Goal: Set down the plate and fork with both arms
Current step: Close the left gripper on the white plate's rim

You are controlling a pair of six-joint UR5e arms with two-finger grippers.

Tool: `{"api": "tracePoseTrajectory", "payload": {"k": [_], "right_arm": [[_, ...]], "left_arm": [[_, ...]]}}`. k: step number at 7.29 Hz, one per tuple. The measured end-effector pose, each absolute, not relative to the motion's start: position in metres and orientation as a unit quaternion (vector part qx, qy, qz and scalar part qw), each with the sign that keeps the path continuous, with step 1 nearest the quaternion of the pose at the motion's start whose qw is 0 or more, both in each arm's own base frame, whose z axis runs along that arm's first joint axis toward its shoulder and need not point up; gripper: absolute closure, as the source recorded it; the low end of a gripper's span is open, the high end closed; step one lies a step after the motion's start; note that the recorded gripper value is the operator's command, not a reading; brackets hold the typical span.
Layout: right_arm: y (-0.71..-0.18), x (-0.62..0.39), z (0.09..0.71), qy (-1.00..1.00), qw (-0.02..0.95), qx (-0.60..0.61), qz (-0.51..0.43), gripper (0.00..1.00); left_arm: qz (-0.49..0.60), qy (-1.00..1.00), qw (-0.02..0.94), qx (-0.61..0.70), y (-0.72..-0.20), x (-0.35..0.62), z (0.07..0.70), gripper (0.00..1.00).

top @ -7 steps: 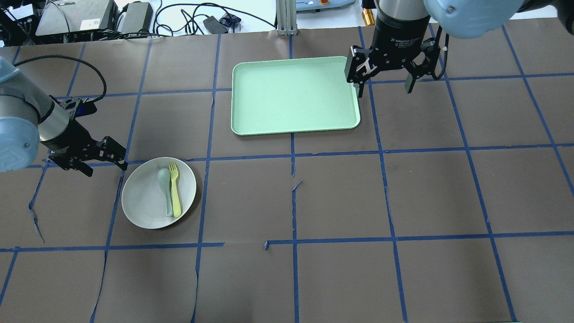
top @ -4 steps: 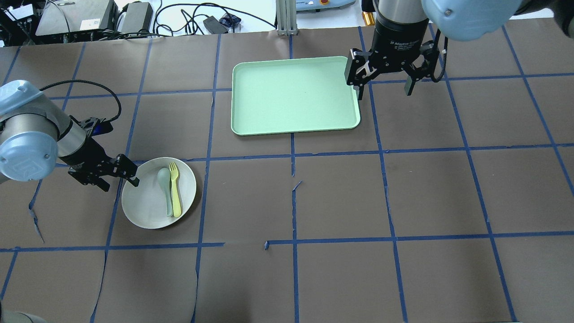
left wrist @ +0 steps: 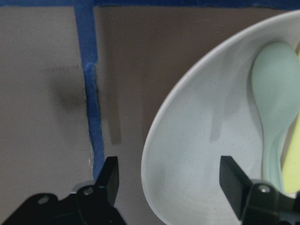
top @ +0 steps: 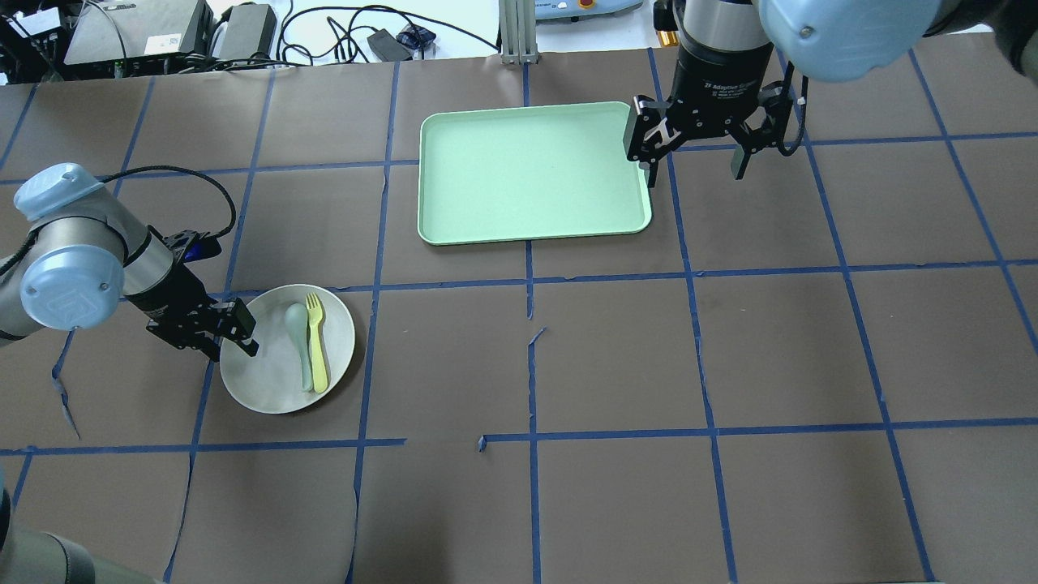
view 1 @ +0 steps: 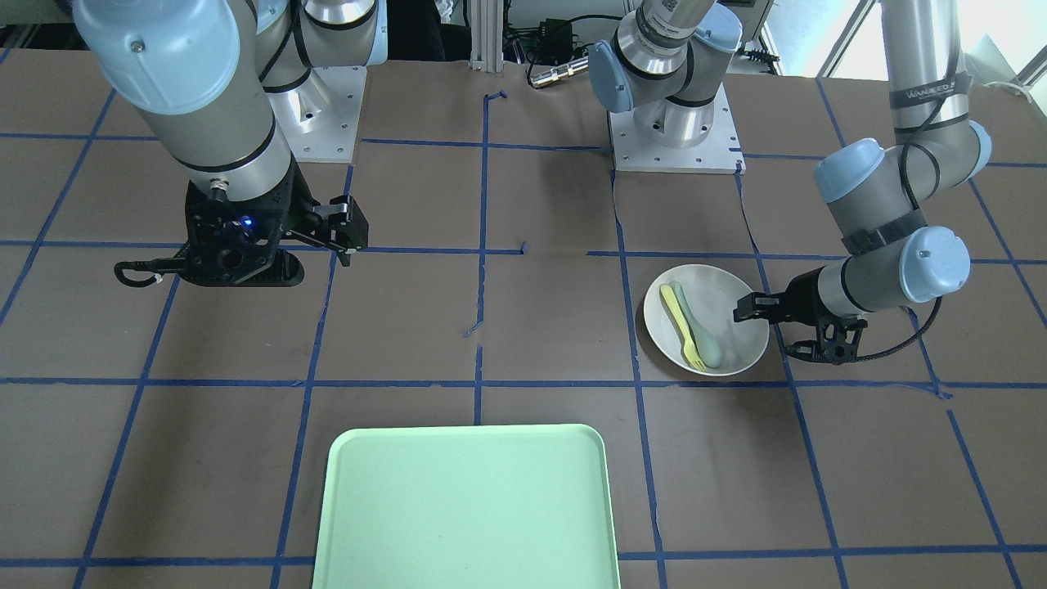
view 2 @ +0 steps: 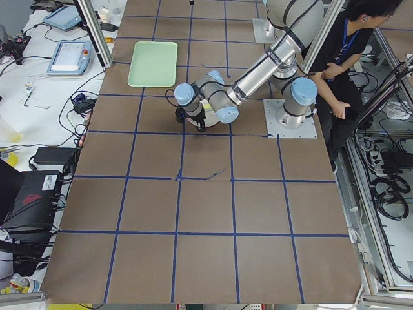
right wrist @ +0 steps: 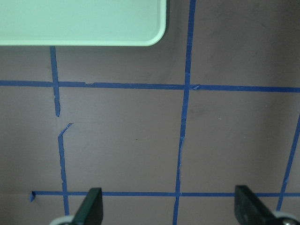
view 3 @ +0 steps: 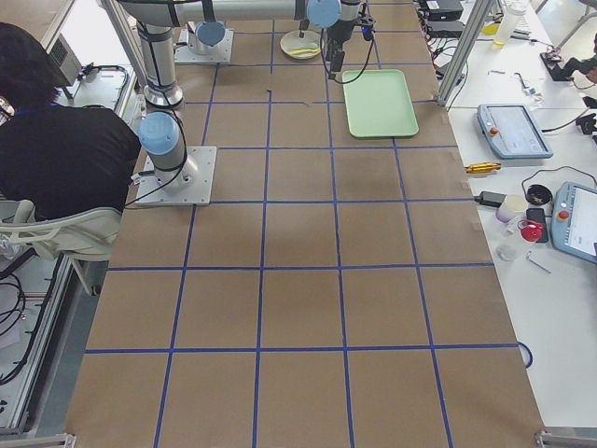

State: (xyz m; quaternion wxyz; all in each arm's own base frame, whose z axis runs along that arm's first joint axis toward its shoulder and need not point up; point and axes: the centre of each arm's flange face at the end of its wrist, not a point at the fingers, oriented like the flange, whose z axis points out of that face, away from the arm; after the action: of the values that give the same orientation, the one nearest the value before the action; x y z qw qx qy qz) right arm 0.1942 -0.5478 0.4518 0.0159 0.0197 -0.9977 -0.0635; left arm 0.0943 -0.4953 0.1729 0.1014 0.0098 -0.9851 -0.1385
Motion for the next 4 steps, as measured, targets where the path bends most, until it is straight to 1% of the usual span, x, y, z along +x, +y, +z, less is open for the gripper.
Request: {"api": "tracePoseTrajectory", "payload": {"k": [2, 4], "right_arm": [[-0.548, 0.194, 0.451, -0.998, 0.016, 0.020, -0.064, 0.00], [-0.548, 0.194, 0.451, -0.998, 0.016, 0.020, -0.064, 0.00]], "left_arm": [[-0.135, -0.986, 0.098, 0.009, -0.500, 0.096, 0.176, 1.00], [-0.121, -0.988, 0.095, 0.009, -0.516, 0.103, 0.197, 1.00]]}}
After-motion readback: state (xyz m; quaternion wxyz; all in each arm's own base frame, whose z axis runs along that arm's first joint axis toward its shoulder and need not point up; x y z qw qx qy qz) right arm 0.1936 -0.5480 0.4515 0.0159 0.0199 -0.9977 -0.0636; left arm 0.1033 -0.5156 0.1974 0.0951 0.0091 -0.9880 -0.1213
